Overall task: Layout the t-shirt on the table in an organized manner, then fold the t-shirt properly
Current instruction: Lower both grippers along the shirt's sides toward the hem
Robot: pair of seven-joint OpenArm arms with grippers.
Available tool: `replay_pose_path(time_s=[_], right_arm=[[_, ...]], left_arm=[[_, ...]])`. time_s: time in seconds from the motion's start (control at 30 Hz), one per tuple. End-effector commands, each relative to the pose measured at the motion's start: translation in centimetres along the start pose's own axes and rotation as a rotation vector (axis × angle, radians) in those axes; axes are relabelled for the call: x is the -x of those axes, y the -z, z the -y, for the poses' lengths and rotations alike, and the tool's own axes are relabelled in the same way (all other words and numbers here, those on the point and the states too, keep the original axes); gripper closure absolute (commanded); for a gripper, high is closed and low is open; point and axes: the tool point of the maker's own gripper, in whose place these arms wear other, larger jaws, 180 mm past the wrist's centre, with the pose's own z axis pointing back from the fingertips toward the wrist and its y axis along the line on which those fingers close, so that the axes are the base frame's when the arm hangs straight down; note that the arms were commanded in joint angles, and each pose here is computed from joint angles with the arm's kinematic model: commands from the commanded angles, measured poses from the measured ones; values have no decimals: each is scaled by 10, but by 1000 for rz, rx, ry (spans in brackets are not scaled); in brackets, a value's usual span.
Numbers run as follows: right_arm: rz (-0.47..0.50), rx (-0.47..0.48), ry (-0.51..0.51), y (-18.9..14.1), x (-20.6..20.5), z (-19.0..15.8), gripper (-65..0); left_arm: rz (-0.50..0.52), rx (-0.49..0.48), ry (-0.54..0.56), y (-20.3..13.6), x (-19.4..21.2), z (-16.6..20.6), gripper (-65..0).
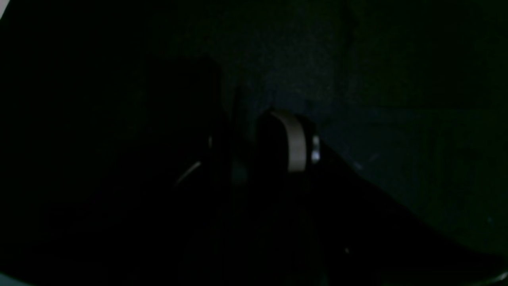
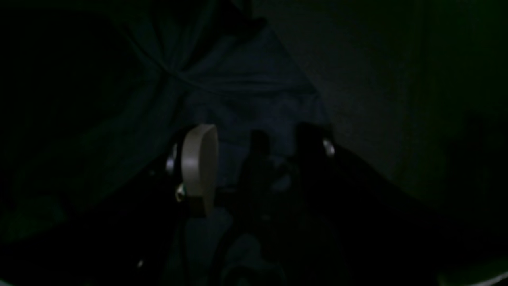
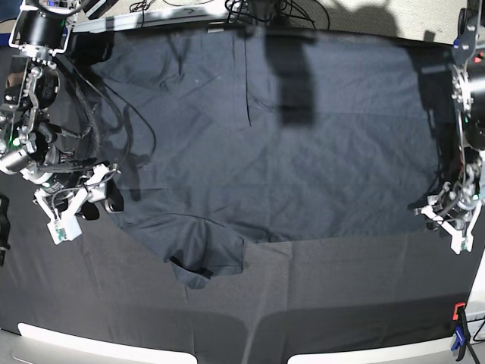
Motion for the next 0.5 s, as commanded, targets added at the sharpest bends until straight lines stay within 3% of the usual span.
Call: replay_pose_path(time_s=[0.0,0.1,0.3,0.47], right_arm=[[54,17,-17,-6,-19,7,-316],[59,24,-22,-6,-23,9,-316],[96,88,-12,-1,-44,30,-316],[75,70,90,27,-55,54,-316]], left_arm=[[20,26,15,-2,-15,-1,-174],[9,164,28,-5,-10,23,-161],[-30,269,51,-9,-2,42,-140],[-46,281,54,-9,1,46,-23]])
